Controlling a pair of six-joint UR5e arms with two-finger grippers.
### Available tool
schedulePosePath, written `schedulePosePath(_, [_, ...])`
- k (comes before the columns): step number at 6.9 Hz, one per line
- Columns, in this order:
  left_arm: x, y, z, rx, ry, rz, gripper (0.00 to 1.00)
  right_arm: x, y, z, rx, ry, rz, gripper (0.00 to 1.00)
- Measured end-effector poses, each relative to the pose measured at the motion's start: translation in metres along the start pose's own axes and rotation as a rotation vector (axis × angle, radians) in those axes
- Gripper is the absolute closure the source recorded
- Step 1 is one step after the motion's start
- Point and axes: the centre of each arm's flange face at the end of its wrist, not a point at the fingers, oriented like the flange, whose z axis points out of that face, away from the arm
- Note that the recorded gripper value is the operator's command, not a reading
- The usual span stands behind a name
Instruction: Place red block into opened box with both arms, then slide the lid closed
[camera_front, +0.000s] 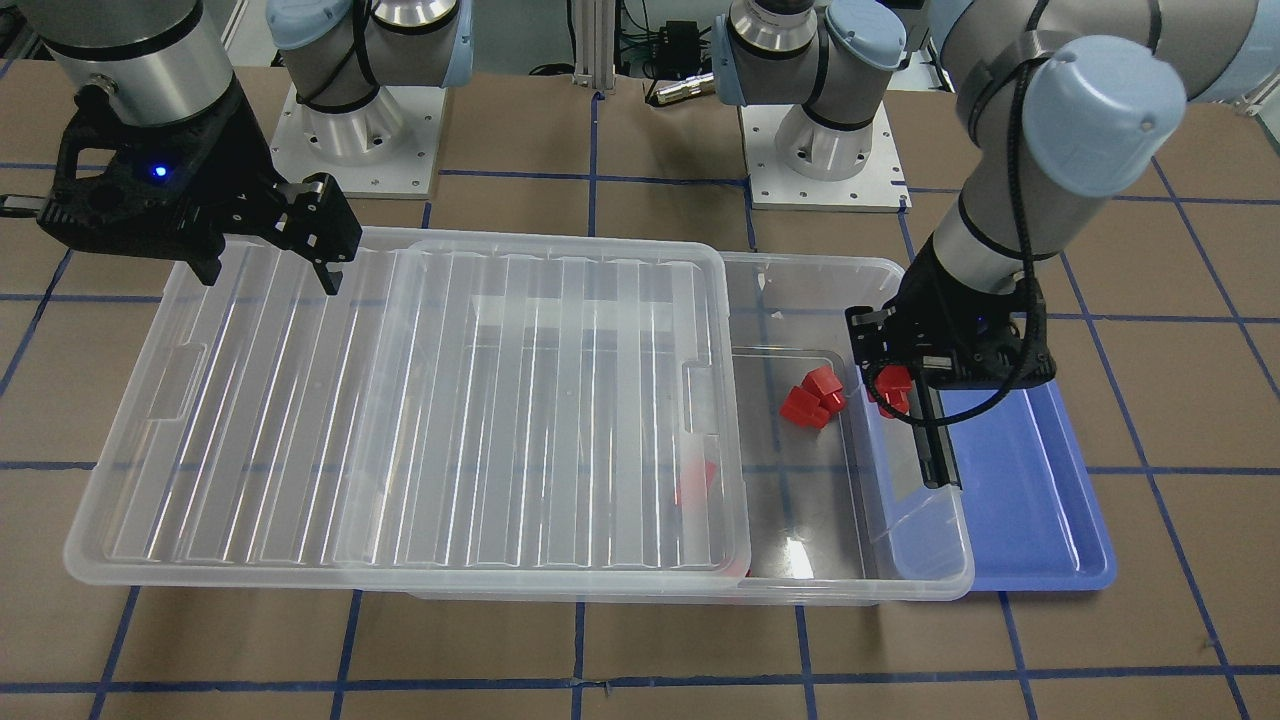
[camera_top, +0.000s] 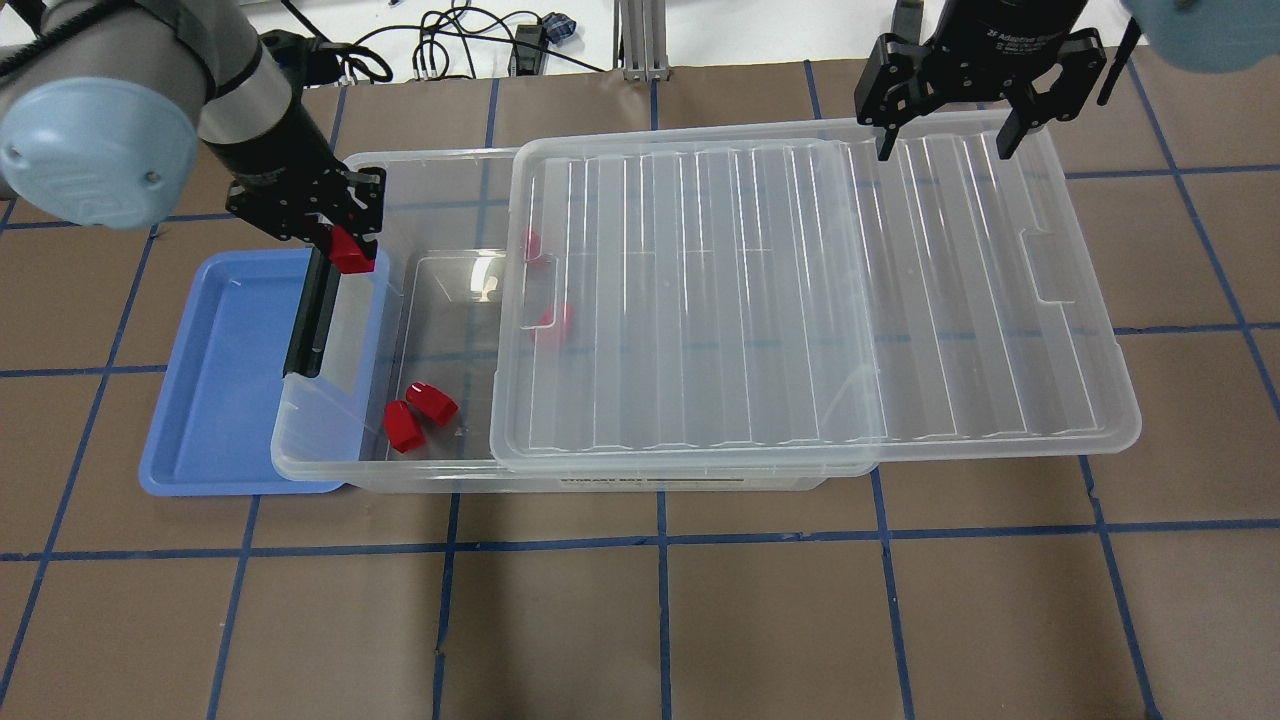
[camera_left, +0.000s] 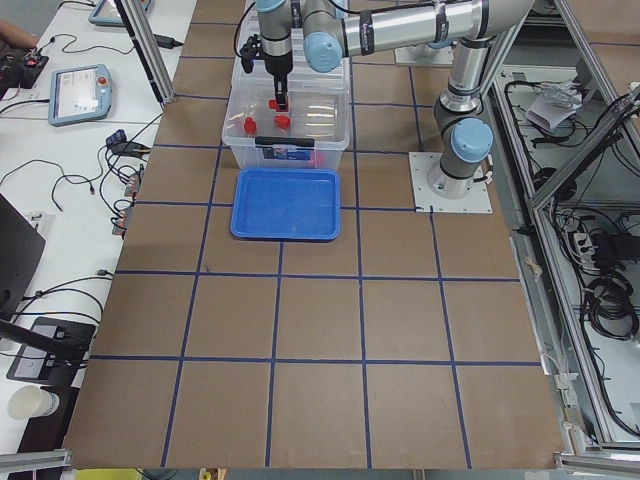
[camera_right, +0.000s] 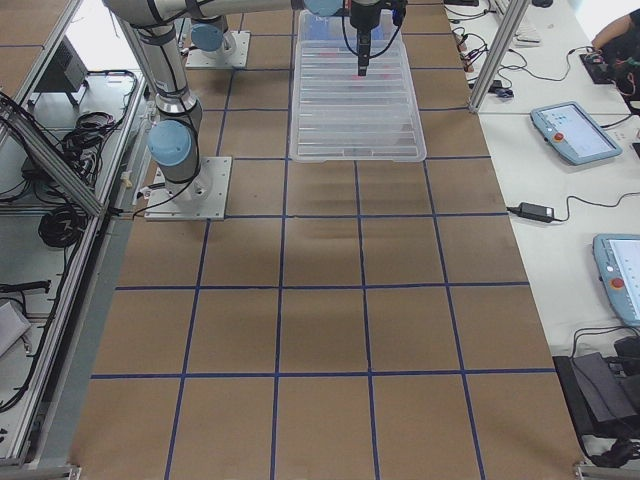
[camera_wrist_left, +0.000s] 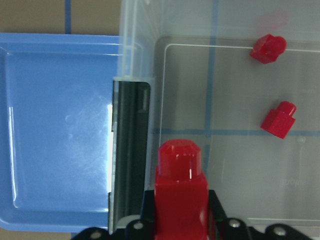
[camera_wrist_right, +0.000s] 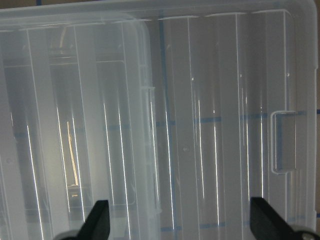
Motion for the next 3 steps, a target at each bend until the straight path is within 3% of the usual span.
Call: schedulePosePath(3, [0.007,0.018,0.074,0.037,0.002,0.010,0.94,0.000,0.000,0.000,0.000,0.000,0.000,0.00])
